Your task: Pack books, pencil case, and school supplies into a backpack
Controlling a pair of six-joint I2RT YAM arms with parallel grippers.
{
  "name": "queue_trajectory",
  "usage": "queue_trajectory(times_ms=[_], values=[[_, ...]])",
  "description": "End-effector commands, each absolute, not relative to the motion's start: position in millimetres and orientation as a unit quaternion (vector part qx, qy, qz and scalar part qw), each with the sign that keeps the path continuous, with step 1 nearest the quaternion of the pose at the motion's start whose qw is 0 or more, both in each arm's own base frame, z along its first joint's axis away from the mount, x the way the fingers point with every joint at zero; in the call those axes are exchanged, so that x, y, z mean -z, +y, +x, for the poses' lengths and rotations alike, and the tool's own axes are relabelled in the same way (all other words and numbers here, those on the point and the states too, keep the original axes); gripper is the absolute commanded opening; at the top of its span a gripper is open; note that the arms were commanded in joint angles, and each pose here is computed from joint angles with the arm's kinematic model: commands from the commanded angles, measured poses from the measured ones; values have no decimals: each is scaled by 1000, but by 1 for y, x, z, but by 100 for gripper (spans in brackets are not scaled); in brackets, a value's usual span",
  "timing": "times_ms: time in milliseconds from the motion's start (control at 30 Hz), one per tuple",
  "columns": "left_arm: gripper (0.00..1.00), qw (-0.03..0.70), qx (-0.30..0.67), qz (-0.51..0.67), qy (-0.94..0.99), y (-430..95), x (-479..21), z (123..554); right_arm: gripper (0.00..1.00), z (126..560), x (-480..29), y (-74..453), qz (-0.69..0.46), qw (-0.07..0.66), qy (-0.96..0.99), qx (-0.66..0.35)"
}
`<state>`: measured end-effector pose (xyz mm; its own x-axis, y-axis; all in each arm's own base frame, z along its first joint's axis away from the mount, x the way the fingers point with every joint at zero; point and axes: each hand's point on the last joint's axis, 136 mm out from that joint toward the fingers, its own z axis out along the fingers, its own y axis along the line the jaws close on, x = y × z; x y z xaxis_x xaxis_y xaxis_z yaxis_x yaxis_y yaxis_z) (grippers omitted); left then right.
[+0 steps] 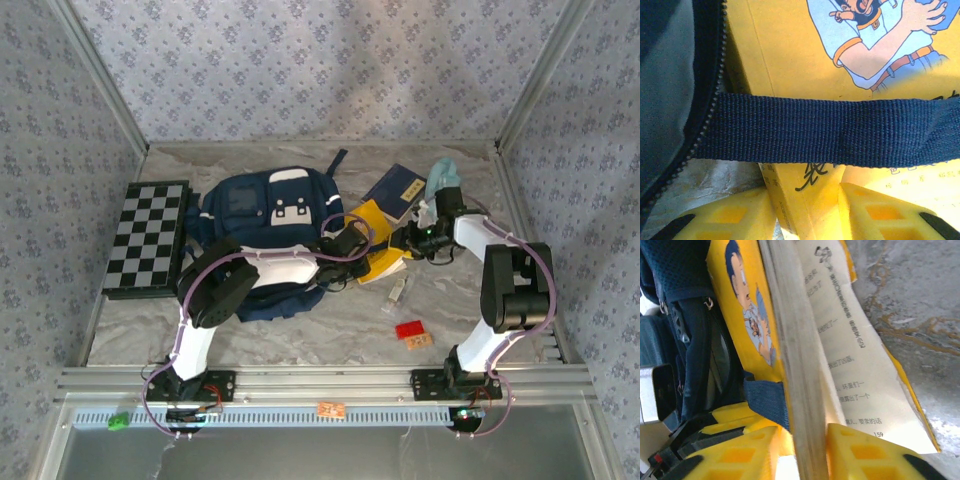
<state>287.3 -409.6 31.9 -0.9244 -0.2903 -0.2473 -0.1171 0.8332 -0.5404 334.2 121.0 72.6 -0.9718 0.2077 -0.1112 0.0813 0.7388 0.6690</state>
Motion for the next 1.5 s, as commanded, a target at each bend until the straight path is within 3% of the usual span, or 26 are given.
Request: queue_trajectory(times_ms=[0,233,433,567,833,1067,1300,1467], values=[[38,167,236,-110,951,-394,-17,291,27,327,-79,121,80,84,925,-362],[38,169,243,-106,949,-396,-22,292,7,331,-94,121,81,104,920,-370],[45,192,275,-86,938,-401,-60,300,1,332,-138,121,81,152,904,-392],[50,198,327,-102,918,-398,-90,307,0,332,-181,124,72,194,887,-412],[70,244,435,-120,858,-365,-175,323,0,324,-266,139,40,272,846,-457],[81,243,524,-156,801,-334,-215,335,0,312,-325,159,10,325,812,-484],[80,265,604,-122,742,-338,-261,339,0,312,-350,184,4,341,779,-526],[72,277,636,-108,712,-342,-281,339,0,316,-341,197,13,334,774,-537]])
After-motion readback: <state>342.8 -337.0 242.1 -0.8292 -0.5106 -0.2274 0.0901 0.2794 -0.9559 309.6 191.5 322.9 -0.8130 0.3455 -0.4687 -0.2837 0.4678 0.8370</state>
